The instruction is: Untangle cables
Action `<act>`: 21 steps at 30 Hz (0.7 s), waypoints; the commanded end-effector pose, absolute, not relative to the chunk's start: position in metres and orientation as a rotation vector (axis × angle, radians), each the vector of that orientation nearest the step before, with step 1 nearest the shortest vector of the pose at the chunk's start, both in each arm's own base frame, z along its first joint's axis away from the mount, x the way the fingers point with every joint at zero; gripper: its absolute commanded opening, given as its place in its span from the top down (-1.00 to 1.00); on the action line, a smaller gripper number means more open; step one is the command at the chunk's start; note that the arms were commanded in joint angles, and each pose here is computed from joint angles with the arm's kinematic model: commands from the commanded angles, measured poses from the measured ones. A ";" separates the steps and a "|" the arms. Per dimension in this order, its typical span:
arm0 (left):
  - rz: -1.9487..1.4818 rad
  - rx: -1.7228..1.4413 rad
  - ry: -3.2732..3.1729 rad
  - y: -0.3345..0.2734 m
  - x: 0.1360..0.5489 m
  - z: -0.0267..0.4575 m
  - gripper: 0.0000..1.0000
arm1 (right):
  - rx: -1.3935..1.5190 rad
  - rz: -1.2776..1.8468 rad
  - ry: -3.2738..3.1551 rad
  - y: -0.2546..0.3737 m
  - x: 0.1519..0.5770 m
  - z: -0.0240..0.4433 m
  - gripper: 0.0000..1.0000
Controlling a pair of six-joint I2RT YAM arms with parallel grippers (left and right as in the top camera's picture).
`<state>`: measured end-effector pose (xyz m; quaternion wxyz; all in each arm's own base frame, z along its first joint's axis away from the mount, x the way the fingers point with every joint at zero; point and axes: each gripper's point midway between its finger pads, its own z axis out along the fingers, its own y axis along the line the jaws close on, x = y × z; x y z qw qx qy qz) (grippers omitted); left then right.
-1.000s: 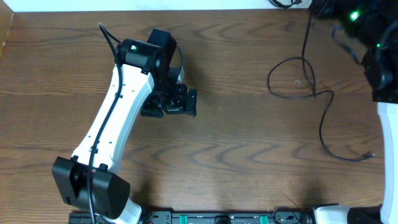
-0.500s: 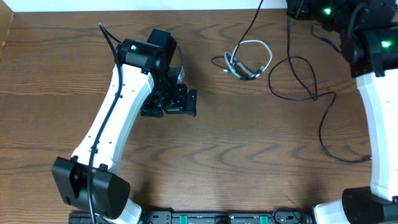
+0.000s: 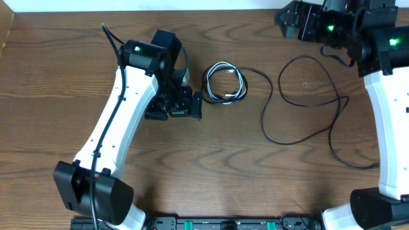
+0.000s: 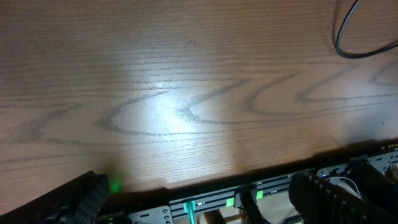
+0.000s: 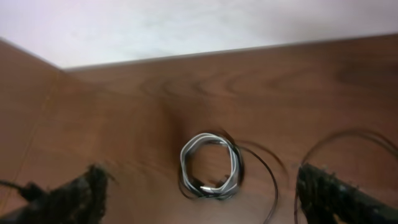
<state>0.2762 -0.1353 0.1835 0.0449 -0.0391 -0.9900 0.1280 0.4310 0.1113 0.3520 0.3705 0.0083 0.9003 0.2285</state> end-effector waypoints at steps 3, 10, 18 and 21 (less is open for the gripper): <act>0.374 -0.142 -3.023 -0.134 0.276 0.182 -0.96 | 0.152 0.156 2.448 0.045 0.421 0.316 -0.98; 0.374 -0.142 -3.024 -0.134 0.276 0.182 -0.96 | 0.152 0.172 2.720 0.050 0.384 0.249 -0.98; 0.417 -0.136 -3.020 -0.139 0.277 0.183 -0.95 | 0.170 0.159 2.854 0.051 0.369 0.181 -0.99; 0.479 -0.147 -3.038 -0.146 0.284 0.185 -0.96 | 0.330 0.195 2.837 0.054 0.373 0.163 -0.99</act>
